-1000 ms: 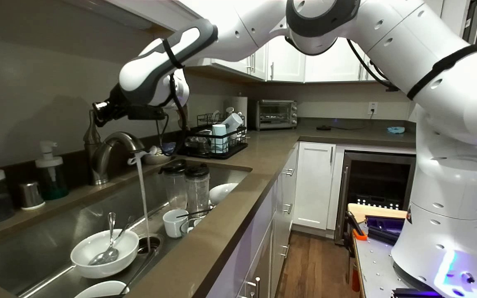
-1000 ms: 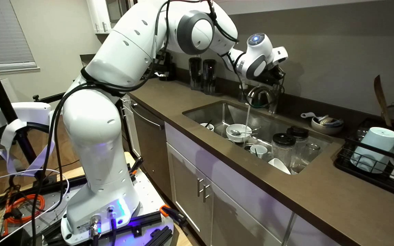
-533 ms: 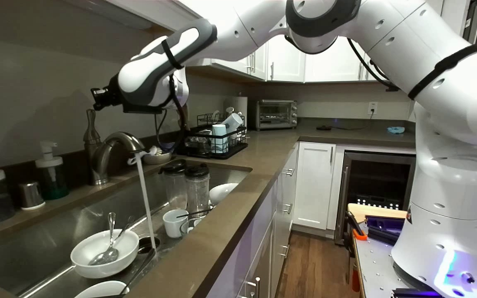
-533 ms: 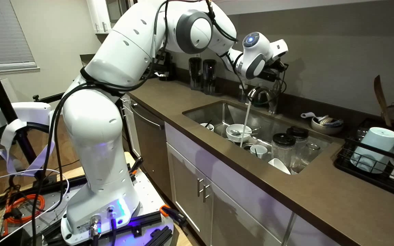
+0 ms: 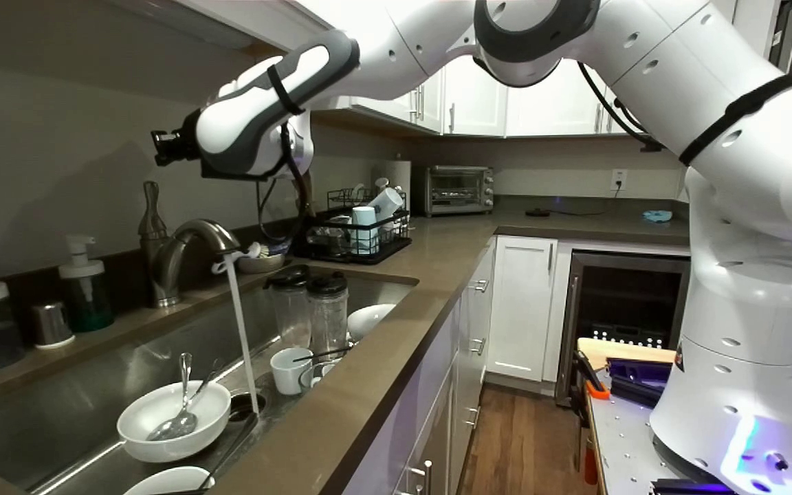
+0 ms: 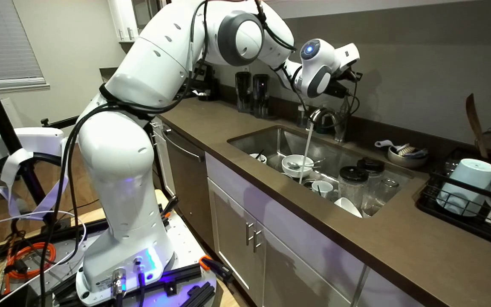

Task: Open the faucet of the sink.

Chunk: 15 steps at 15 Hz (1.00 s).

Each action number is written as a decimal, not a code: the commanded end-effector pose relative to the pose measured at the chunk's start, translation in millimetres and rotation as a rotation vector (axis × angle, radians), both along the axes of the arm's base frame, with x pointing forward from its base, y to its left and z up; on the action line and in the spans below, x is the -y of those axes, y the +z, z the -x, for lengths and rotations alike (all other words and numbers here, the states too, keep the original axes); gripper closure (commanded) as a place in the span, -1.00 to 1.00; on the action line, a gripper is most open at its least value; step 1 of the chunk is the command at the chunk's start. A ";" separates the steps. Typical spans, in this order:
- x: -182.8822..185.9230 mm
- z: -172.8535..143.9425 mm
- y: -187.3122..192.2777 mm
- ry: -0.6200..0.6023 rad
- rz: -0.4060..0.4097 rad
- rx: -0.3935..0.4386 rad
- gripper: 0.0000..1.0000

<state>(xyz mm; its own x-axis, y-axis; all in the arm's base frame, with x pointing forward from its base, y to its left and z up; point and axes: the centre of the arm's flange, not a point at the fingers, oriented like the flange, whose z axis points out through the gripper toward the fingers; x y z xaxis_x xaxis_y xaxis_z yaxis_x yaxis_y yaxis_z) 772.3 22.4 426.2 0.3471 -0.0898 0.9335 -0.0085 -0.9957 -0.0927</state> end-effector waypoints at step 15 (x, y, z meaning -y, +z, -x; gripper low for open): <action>41.5 77.5 7.5 -0.099 0.045 -0.107 0.94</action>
<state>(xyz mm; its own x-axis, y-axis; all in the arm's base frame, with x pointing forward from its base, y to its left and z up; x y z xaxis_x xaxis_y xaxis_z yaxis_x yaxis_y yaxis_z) 728.2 -19.4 422.3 0.4168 -0.0793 0.9055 -0.0971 -0.9944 -0.0424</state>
